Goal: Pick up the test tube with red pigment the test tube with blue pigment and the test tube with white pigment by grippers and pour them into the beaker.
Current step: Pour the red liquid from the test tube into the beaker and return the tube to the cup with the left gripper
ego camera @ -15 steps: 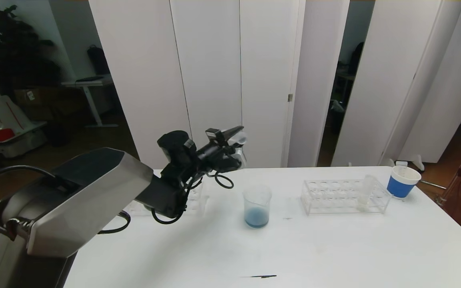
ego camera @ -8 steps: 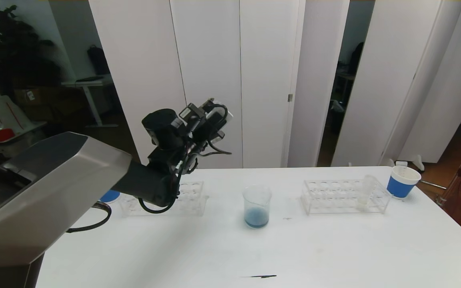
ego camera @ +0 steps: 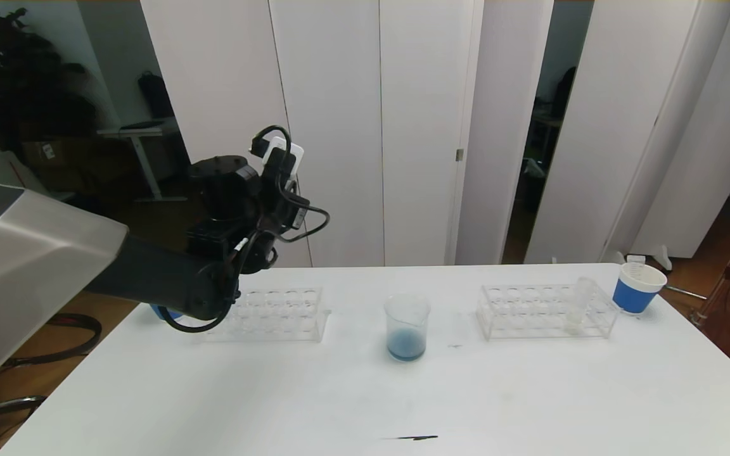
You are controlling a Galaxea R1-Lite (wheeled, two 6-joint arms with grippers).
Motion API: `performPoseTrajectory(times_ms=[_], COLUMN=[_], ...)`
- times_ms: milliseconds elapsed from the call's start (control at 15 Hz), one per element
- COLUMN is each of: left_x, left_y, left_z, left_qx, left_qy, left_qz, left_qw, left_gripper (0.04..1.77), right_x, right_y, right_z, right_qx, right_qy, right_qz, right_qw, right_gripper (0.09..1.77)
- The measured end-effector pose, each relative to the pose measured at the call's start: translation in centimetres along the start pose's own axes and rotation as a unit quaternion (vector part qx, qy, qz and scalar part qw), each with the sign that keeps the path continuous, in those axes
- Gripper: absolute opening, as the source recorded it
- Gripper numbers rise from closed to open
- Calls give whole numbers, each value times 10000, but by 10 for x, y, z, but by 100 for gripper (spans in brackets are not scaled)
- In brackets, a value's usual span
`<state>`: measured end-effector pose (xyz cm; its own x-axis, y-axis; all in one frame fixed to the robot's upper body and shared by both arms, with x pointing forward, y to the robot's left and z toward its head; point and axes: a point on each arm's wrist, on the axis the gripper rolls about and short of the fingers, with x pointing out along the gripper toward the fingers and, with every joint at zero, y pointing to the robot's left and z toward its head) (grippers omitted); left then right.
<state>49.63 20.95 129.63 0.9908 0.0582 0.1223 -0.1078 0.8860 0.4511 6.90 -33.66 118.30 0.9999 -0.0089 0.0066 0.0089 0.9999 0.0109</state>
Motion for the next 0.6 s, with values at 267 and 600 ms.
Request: performPoseTrajectory(times_ms=[267,600], left_x=[-13,-33], left_y=[29,43], left_z=[-22,-25], left_qx=[-548,-1671], left_qy=[1018,2109], left_qz=[-48,-160], left_qw=[9933,9630], left_gripper=[60,60], right_x=[0,0], right_y=[0,0], right_z=[0,0], right_qx=[0,0], right_qy=[-2,-2], right_qz=[6,2], right_qw=[10000,10000], right_gripper=[175,175])
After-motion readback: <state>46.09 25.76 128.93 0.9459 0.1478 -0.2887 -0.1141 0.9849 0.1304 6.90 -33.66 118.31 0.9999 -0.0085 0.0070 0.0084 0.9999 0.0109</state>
